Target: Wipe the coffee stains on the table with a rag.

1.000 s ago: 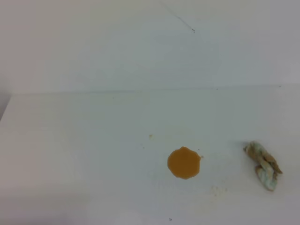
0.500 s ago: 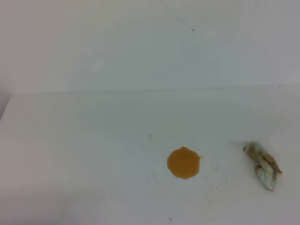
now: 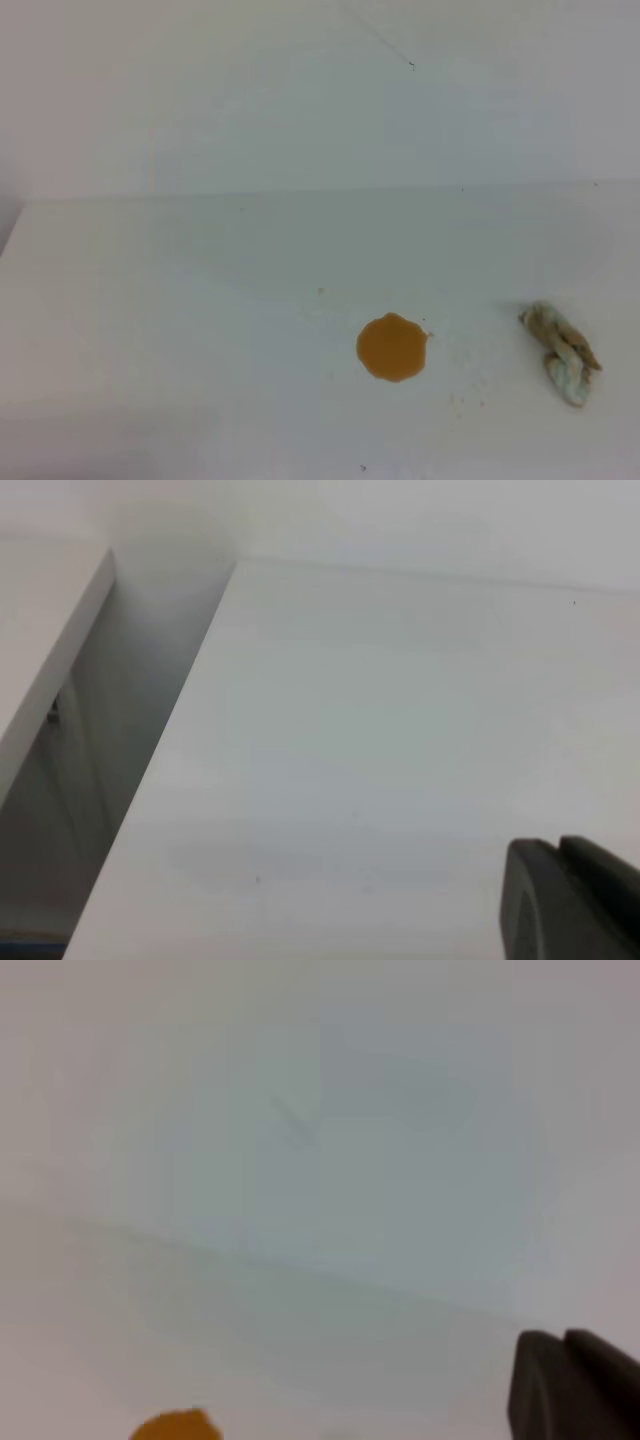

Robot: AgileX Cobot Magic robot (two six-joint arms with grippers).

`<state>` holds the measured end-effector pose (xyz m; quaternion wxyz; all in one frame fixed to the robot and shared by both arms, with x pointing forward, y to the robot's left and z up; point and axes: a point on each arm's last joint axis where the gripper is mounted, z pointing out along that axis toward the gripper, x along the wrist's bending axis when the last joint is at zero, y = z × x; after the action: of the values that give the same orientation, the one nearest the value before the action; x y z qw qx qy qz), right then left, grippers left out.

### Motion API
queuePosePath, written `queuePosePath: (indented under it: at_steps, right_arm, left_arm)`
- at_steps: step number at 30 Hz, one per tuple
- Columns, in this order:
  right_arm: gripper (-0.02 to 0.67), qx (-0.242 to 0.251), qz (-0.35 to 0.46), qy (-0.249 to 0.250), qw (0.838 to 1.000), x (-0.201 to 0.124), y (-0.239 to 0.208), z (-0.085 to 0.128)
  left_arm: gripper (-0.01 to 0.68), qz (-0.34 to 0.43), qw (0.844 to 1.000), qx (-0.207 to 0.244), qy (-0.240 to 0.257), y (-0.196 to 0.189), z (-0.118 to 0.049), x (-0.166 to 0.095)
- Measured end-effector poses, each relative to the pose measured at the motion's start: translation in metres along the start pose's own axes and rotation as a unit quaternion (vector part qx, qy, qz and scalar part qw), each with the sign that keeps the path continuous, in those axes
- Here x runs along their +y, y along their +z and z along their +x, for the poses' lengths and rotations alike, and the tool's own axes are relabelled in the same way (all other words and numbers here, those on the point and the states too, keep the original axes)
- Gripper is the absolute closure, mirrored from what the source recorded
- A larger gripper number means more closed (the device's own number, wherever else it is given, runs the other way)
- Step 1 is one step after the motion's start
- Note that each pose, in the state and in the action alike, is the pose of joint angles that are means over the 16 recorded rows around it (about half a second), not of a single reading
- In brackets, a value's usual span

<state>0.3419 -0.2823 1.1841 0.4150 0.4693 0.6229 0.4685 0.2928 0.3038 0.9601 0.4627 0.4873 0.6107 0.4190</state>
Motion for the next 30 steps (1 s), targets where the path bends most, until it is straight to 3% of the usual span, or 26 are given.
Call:
queuePosePath:
  at_steps: [8, 17, 22, 30]
  right_arm:
    - [0.651, 0.087, 0.111, 0.019, 0.990, -0.017, 0.045, 0.002]
    - [0.647, 0.134, 0.211, 0.034, 0.968, -0.040, 0.092, -0.003]
    - [0.645, 0.138, 0.251, 0.029, 0.958, -0.048, 0.111, -0.006]
    - [0.644, 0.097, 0.297, 0.027, 0.950, -0.043, 0.135, -0.011]
  left_arm:
    - [0.675, 0.000, 1.000, 0.000, 0.000, 0.000, 0.000, 0.000]
    - [0.675, 0.000, 1.000, 0.000, 0.000, 0.000, 0.000, -0.001]
    - [0.675, 0.000, 1.000, 0.000, 0.000, 0.000, 0.000, -0.001]
    - [0.675, 0.000, 1.000, 0.000, 0.000, 0.000, 0.000, 0.000]
